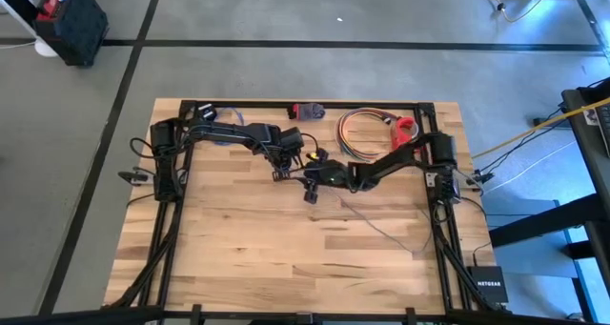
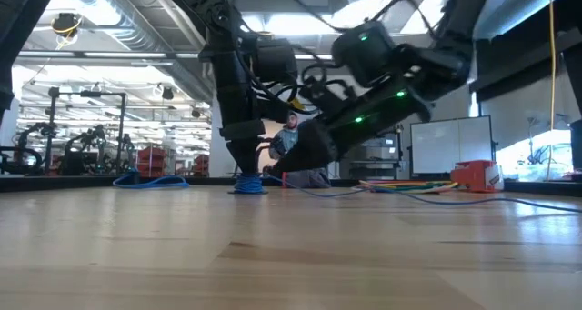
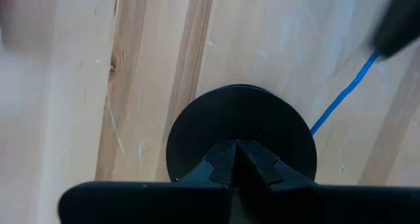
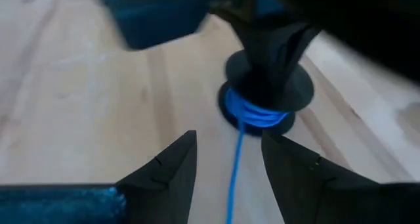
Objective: Coil cords
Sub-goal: Uncoil the blue wire from the black spool
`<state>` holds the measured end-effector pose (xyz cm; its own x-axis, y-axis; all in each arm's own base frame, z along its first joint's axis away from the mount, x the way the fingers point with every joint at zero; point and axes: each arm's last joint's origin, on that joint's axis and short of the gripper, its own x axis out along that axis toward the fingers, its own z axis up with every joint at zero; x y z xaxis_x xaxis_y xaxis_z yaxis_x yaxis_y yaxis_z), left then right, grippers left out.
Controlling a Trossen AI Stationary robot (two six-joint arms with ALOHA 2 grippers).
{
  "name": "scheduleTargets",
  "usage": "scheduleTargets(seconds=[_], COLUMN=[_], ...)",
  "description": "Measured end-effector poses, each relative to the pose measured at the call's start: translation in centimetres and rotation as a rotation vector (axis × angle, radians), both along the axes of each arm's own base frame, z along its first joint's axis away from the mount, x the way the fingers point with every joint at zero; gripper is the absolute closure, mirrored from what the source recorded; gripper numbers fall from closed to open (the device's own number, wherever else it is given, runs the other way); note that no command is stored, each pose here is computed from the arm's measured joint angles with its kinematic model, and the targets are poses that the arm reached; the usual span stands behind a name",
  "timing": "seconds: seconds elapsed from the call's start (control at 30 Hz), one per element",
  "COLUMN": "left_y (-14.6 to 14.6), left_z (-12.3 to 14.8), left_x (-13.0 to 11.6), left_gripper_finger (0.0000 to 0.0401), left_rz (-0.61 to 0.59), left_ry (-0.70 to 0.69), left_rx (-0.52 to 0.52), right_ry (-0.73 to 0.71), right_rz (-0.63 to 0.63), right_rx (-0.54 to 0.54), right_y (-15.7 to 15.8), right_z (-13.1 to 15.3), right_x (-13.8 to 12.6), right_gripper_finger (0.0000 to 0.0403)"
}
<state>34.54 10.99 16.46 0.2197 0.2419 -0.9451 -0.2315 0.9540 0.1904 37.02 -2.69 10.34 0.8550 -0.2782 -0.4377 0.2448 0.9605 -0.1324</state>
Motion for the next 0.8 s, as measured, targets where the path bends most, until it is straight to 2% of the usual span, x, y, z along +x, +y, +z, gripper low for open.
scheduleTargets(seconds=[0.37, 0.47, 0.63, 0.8], left_y=[0.0, 0.0, 0.0, 0.0], left_z=[0.0, 0.0, 0.0, 0.0], left_x=[0.0, 0.0, 0.0, 0.0], left_gripper_finger=[0.0397, 0.0400, 0.0397, 0.0399], left_rz=[-0.007, -0.007, -0.007, -0.007], left_ry=[0.002, 0.003, 0.003, 0.000], left_rx=[0.001, 0.002, 0.001, 0.000], right_ry=[0.062, 0.080, 0.083, 0.121], right_rz=[-0.045, -0.028, -0.007, 0.008], right_rx=[-0.013, -0.045, -0.068, -0.078], right_y=[-1.4, -1.3, -1.3, -0.8], right_z=[-1.7, -1.8, -1.6, -1.2], right_x=[1.3, 1.2, 1.2, 1.0], right_gripper_finger=[0.0240, 0.0279, 0.0386, 0.0391])
